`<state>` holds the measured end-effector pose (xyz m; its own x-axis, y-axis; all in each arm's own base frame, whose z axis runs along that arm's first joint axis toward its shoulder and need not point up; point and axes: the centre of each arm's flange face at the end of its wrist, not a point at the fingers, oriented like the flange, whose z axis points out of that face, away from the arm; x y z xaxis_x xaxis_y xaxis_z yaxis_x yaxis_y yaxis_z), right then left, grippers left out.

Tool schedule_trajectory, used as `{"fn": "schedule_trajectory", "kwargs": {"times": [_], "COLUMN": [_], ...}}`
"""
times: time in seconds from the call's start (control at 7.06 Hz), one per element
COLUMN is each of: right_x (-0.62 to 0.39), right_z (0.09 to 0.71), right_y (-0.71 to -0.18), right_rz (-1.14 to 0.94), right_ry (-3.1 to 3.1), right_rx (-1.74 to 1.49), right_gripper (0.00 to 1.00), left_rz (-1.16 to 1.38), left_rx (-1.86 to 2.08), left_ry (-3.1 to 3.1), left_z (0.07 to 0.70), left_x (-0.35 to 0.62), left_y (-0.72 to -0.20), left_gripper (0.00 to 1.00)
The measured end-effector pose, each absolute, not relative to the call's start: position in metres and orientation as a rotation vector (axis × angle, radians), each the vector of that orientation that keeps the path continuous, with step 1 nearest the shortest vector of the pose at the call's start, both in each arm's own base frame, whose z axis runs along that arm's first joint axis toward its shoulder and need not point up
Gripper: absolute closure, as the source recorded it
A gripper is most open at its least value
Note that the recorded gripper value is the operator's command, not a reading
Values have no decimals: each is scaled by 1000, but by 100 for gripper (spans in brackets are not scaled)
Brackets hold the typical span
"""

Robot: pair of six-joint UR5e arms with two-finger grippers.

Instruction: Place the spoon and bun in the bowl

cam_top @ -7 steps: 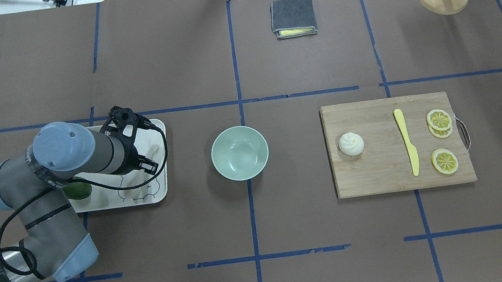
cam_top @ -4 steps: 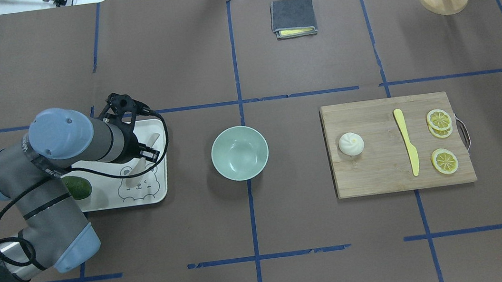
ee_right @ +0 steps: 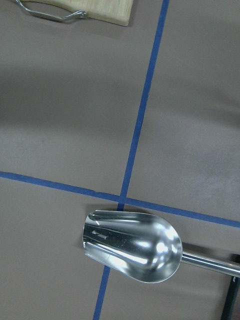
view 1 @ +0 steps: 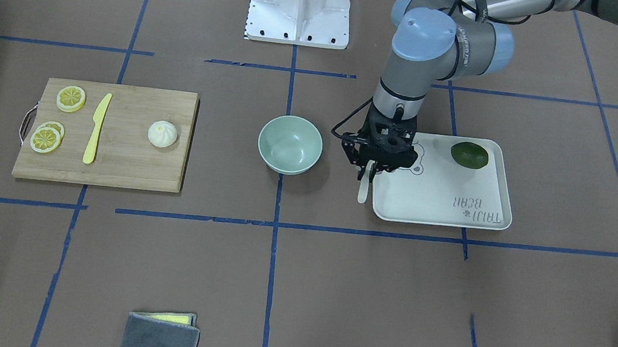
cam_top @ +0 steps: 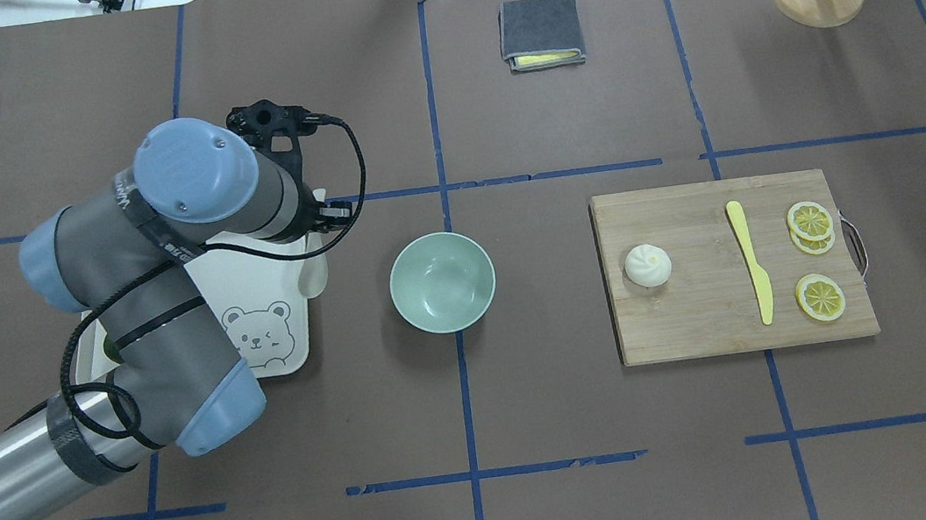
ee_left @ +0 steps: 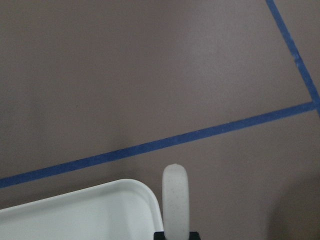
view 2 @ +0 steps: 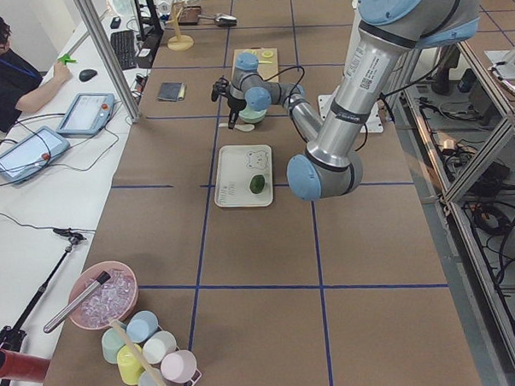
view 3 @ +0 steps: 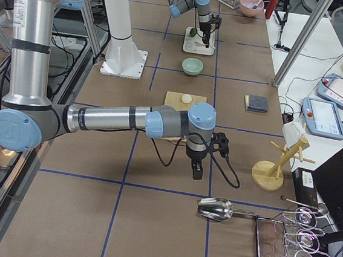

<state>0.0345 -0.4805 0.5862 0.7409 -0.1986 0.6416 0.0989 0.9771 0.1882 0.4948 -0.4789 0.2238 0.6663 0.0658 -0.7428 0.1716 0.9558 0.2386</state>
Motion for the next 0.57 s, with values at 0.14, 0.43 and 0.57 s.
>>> {"fn": "schedule_trajectory", "kwargs": {"times": [0.14,0.43,0.57], "right_x": [35,35,35], "right_z": [586,586,586], "right_y": [-480,-480,-480], "right_rz": [-164,-163,-164], "right_ry": [-719,-719,-719], "right_rx": [146,146,146], "right_gripper": [0,0,0], "left_rz": [-135,-227,-241], "left_rx": [264,208,198], "left_ry": [856,860,853], "left_z": [199,172,170], "left_x": [517,571,589], "left_y": [-469,-446,-438], "left_gripper": [100,100,80]}}
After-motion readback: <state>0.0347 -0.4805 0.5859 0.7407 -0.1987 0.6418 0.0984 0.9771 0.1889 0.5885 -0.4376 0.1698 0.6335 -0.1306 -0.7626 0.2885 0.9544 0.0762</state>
